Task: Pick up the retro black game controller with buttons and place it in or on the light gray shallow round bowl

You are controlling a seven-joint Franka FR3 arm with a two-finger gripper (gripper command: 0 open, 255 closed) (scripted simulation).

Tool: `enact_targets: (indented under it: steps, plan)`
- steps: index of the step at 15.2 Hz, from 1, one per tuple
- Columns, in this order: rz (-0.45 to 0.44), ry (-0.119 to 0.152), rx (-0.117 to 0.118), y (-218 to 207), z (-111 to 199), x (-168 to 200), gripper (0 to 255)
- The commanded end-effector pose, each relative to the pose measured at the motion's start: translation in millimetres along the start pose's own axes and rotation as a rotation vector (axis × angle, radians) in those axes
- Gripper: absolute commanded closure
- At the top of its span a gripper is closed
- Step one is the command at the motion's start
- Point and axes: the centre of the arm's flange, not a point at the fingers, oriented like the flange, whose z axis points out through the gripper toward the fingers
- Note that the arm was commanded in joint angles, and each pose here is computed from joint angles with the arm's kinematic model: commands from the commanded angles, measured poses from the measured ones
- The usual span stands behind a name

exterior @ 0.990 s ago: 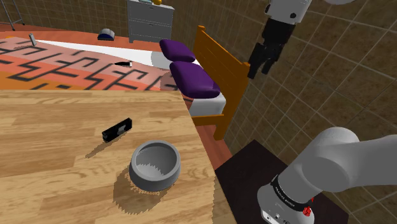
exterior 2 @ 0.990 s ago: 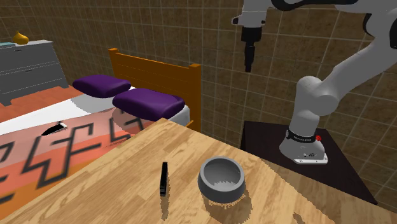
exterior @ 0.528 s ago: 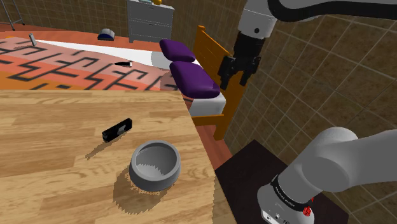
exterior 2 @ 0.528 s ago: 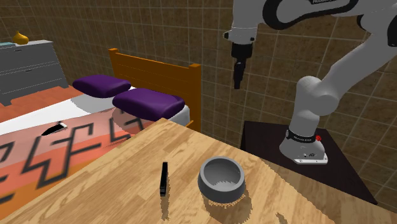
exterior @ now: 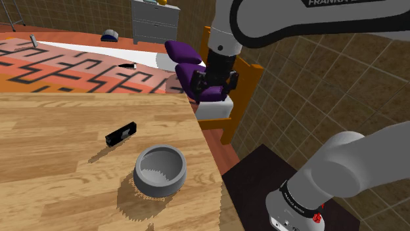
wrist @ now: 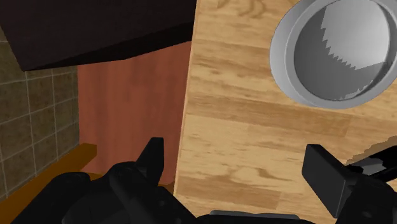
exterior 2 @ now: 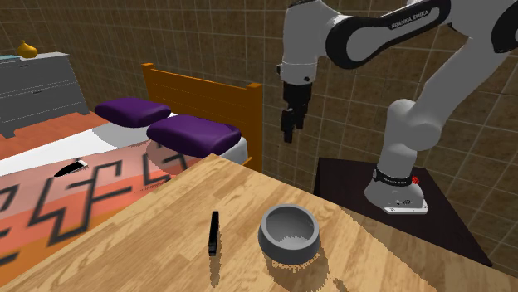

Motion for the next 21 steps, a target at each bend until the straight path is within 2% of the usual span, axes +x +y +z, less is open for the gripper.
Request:
enact_targets:
  steps: [1,11,21]
  plan:
    - [0.044,0.003,0.001,-20,12,10,0]
    - [0.247,0.015,-0.002,-123,75,62,0]
    - [0.45,0.027,-0.005,-213,137,135,0]
